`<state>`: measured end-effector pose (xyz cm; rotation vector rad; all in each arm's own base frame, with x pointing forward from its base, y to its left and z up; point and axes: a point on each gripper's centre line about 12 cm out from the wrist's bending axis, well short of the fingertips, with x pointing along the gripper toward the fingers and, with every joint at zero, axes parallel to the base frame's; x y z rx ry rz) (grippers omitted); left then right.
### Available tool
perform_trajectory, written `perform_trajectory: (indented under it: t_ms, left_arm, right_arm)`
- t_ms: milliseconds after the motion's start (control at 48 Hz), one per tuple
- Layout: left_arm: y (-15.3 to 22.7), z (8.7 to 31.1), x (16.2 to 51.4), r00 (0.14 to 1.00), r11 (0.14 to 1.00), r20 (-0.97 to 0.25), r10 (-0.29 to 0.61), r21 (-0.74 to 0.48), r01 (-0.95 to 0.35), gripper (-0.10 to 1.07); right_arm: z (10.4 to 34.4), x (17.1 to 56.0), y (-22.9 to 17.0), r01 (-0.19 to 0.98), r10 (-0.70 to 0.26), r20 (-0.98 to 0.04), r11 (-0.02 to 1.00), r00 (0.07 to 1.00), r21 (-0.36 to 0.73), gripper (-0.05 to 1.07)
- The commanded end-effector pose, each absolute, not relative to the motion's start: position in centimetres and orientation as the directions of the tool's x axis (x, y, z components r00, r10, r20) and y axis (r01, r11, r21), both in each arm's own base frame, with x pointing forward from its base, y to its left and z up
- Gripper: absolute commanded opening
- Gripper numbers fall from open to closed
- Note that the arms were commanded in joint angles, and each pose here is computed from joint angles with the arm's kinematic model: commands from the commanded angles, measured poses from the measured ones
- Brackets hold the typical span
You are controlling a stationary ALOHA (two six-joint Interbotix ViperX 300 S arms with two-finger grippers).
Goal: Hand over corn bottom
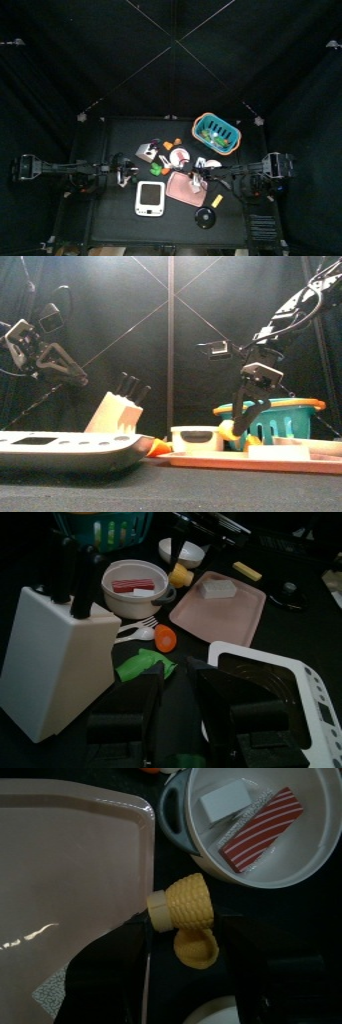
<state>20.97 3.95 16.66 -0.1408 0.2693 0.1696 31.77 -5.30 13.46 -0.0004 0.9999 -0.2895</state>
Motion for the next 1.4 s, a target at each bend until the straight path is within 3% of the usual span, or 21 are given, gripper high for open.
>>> perform_trajectory:
  t_ms: [0, 146, 354, 604, 917, 1375]
  left_arm:
    - [4.1, 17.2, 21.3, 0.954, 0.976, -0.26, 0.149, -0.115, -0.184, 0.69]
    - [4.0, 18.1, 22.0, 0.964, 0.976, -0.225, 0.144, -0.126, -0.176, 0.69]
    - [3.8, 21.0, 24.1, 0.975, 0.91, -0.144, 0.17, -0.355, -0.212, 0.69]
    - [2.8, 22.7, 26.1, 0.984, 0.862, -0.066, 0.165, -0.475, -0.176, 0.75]
    - [3.5, 21.3, 29.5, 0.973, 0.776, -0.057, 0.224, -0.593, -0.214, 0.98]
    - [3.9, 19.1, 35.6, 0.97, 0.801, 0.027, 0.24, -0.57, -0.182, 0.98]
  right_arm:
    - [15.4, 32.6, -5.2, 0.246, -0.241, -0.793, 0.962, 0.56, -0.119, 0.73]
    - [17.1, 33.5, -5.3, 0.248, -0.247, -0.761, 0.962, 0.6, -0.117, 0.73]
    - [19.6, 35.1, -5.5, 0.217, -0.264, -0.701, 0.963, 0.663, -0.158, 0.73]
    - [22.1, 36.7, -5.5, 0.177, -0.275, -0.635, 0.961, 0.722, -0.214, 0.73]
    - [25.1, 38.4, -5.0, 0.126, -0.279, -0.551, 0.946, 0.786, -0.3, 0.73]
    - [26.8, 39.1, -3.9, 0.096, -0.263, -0.506, 0.938, 0.822, -0.332, 0.73]
